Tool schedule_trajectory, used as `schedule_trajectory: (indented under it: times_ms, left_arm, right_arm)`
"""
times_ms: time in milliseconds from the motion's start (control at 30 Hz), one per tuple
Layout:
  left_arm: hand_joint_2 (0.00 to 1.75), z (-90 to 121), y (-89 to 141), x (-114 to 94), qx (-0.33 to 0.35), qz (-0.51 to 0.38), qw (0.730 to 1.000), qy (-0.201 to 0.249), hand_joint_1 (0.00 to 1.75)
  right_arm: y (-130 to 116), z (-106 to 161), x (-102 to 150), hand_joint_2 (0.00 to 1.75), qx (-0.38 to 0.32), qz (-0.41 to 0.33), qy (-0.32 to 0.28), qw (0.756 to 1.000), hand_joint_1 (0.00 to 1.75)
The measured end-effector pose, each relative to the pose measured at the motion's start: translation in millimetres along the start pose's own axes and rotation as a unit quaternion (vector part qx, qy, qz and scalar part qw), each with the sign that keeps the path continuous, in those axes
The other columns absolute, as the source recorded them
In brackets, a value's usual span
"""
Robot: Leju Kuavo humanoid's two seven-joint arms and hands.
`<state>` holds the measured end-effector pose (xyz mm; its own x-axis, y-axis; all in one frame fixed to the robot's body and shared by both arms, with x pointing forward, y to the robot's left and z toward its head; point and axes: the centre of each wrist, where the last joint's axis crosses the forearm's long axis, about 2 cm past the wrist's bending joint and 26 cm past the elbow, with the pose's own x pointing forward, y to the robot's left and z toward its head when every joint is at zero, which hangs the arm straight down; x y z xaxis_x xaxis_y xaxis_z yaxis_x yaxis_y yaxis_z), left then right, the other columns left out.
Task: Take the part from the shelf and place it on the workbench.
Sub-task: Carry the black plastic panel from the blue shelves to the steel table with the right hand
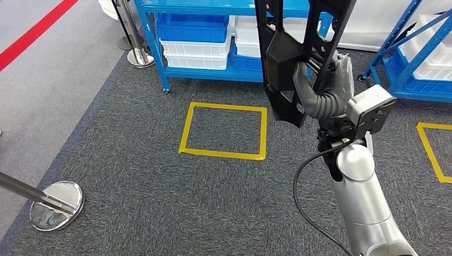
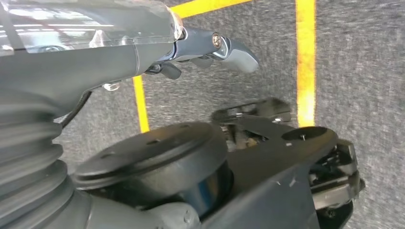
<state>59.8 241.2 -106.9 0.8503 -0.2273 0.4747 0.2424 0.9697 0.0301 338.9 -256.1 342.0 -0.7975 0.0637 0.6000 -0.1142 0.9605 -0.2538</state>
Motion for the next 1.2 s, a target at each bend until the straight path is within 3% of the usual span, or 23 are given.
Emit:
schedule_trajectory:
  times_ms: [1200]
  left_arm:
    - [1.75, 0.7, -1.4, -1.7, -0.001, 0.000, 1.000, 0.002, 0.00]
  right_arm:
    - [0.2, -0.8, 0.4, 1.75, 0.000, 0.000, -0.001, 1.000, 1.75]
